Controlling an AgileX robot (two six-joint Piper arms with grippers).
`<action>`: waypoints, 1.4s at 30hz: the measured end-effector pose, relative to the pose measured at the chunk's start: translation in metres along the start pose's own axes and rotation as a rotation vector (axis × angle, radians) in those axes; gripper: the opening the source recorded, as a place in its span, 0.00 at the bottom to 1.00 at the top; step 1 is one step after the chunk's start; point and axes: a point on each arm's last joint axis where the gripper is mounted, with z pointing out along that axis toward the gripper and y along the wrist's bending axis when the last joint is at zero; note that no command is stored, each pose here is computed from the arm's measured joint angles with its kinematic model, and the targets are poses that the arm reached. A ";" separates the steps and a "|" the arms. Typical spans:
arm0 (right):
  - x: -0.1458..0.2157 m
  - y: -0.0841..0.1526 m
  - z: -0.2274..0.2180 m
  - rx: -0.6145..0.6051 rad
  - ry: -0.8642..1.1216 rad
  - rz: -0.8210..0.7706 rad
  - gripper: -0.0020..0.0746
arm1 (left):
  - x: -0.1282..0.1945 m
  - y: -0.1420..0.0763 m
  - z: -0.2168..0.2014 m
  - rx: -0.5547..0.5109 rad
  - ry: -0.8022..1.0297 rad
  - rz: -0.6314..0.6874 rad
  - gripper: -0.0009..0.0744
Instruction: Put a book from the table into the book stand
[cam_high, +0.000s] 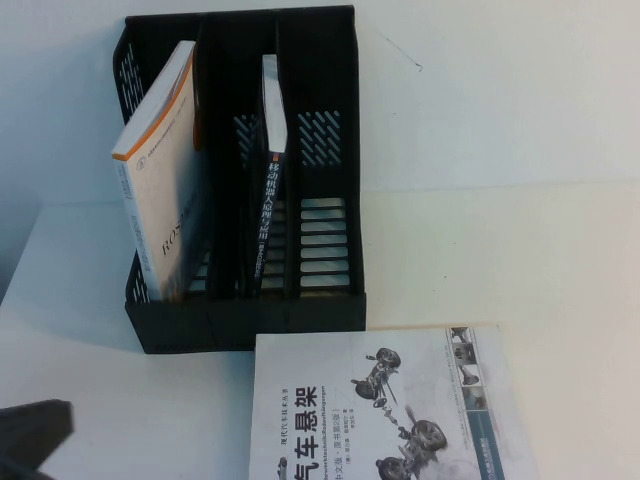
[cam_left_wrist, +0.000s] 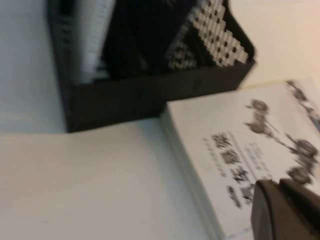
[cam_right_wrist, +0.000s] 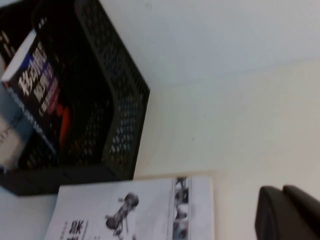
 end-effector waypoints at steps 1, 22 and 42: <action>0.001 0.001 0.010 -0.015 0.054 0.004 0.03 | -0.001 -0.001 0.007 0.057 0.038 -0.001 0.01; 0.097 -0.009 0.195 0.028 0.888 -0.142 0.03 | 0.000 0.053 0.113 0.059 0.344 -0.301 0.01; 0.100 0.033 0.242 -0.005 0.946 -0.254 0.03 | -0.002 0.055 0.114 0.033 0.318 -0.298 0.01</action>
